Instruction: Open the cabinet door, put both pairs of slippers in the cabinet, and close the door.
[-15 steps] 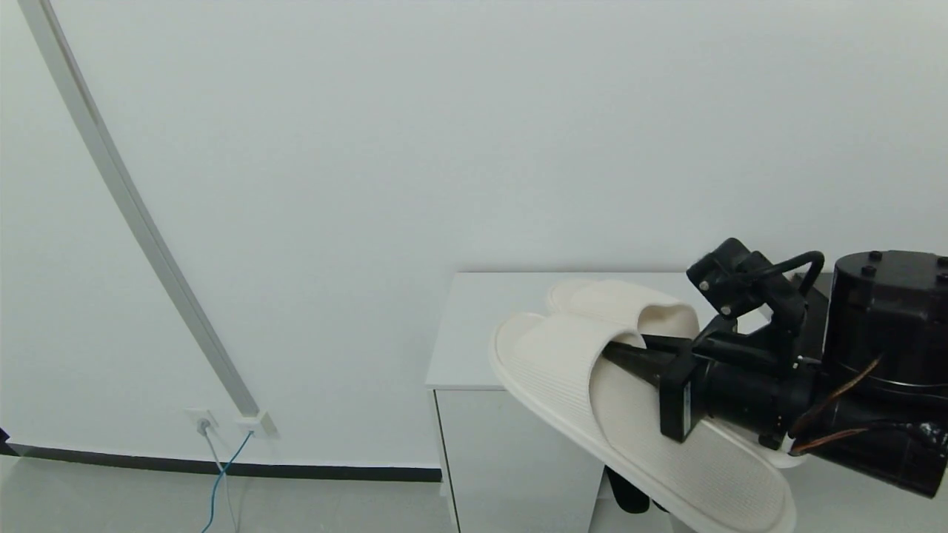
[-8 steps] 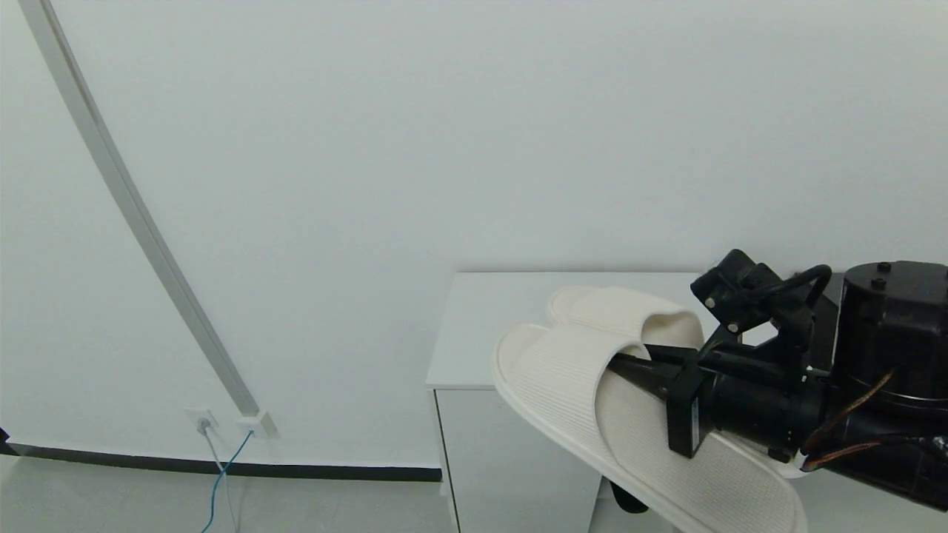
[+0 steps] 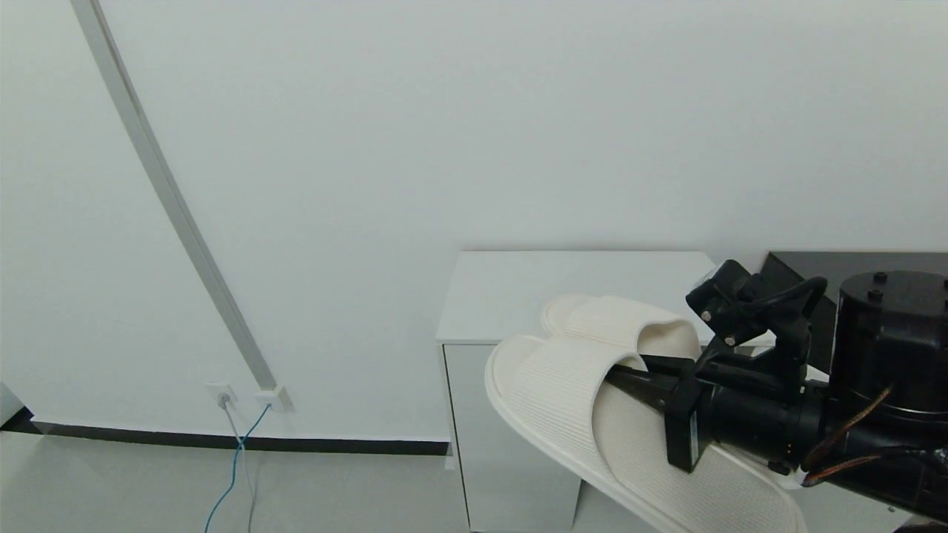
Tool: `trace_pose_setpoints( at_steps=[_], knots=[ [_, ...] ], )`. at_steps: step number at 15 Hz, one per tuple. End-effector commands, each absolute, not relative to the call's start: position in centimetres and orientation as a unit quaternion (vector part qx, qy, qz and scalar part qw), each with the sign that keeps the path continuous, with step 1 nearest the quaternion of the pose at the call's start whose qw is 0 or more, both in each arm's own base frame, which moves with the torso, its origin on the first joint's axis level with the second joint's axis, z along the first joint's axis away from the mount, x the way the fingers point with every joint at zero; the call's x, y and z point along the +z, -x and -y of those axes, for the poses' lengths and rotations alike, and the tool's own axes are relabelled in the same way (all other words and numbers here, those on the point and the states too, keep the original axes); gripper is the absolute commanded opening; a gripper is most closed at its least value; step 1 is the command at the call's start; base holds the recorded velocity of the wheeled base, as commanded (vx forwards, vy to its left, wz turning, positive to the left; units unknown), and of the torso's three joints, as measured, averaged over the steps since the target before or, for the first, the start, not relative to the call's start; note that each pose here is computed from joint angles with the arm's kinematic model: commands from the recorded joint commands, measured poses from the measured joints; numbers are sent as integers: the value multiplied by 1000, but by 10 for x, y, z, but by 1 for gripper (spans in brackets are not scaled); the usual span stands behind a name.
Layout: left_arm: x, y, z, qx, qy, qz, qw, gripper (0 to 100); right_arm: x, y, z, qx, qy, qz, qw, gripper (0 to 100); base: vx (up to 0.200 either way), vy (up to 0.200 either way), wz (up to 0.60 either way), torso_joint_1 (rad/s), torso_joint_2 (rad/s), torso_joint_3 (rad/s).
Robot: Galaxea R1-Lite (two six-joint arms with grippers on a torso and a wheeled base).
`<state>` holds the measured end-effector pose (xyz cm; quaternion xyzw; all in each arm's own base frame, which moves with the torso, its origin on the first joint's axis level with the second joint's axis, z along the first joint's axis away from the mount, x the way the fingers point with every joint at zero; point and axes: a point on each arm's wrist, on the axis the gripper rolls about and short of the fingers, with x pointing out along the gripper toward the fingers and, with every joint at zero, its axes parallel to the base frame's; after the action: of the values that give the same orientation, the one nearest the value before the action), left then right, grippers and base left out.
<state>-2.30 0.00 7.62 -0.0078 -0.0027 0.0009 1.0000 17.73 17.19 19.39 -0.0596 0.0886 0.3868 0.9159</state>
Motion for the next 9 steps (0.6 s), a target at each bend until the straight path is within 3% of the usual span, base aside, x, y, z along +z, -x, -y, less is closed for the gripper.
trace_pose_setpoints(
  at_steps=[1,9],
  knots=[
    [76,23,0,2,9,2,1000,0,193,-177,-173,388,60,-90,915,0,0,0,0,0,0,0],
    [76,23,0,2,9,2,1000,0,188,-176,-175,392,63,-98,912,0,0,0,0,0,0,0]
  ],
)
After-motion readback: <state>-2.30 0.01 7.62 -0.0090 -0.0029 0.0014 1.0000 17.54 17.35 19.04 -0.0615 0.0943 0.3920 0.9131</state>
